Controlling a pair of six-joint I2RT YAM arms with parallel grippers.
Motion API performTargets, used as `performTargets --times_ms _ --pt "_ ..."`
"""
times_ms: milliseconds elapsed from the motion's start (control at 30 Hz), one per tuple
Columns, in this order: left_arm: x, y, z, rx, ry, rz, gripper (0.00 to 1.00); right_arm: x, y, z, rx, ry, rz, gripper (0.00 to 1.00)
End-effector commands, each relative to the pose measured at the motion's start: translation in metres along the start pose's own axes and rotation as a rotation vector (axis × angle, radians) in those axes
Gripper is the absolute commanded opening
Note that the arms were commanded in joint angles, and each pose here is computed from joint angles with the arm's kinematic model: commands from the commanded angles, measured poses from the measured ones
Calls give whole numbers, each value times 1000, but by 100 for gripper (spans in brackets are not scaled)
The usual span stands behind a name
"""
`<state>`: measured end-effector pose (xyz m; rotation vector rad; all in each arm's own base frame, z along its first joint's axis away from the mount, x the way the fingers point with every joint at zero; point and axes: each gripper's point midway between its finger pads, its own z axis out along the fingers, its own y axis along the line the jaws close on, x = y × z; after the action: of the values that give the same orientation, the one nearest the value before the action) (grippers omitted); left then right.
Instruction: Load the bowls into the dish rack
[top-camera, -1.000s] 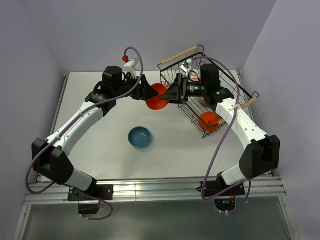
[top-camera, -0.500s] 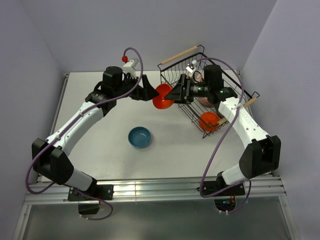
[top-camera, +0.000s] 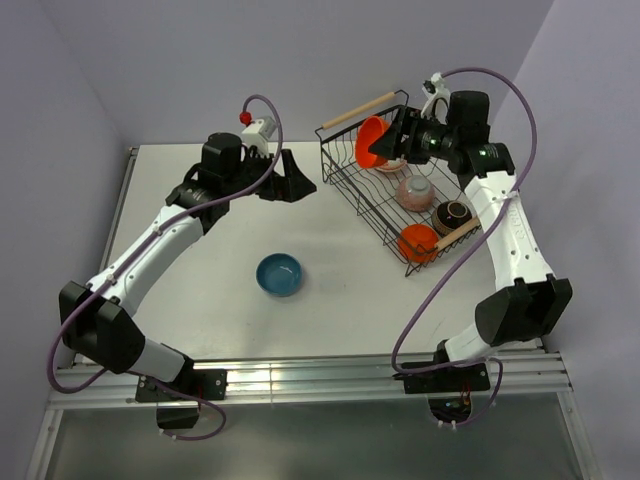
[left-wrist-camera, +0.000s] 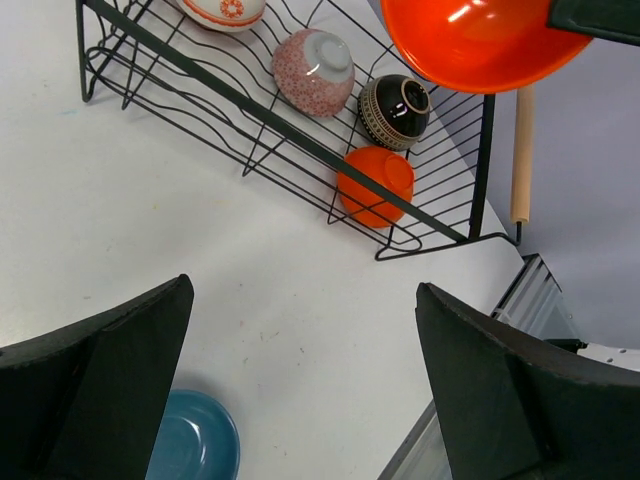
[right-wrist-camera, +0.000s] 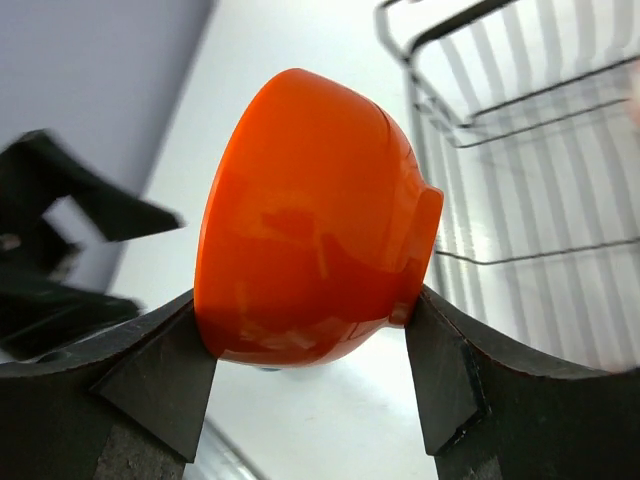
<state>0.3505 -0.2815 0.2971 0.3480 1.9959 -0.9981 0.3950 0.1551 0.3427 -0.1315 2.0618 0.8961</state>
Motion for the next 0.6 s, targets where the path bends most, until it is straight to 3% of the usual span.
performTargets --times_ms 0,233,567 --pt "-14 -2 -13 -11 -56 34 99 -14 -33 -9 196 -22 -111 0" --pt "-14 5 -15 -35 -61 22 99 -5 -102 -10 521 75 -117 0" --pt "-12 13 -13 -55 -57 8 100 34 -144 0 643 208 -94 0"
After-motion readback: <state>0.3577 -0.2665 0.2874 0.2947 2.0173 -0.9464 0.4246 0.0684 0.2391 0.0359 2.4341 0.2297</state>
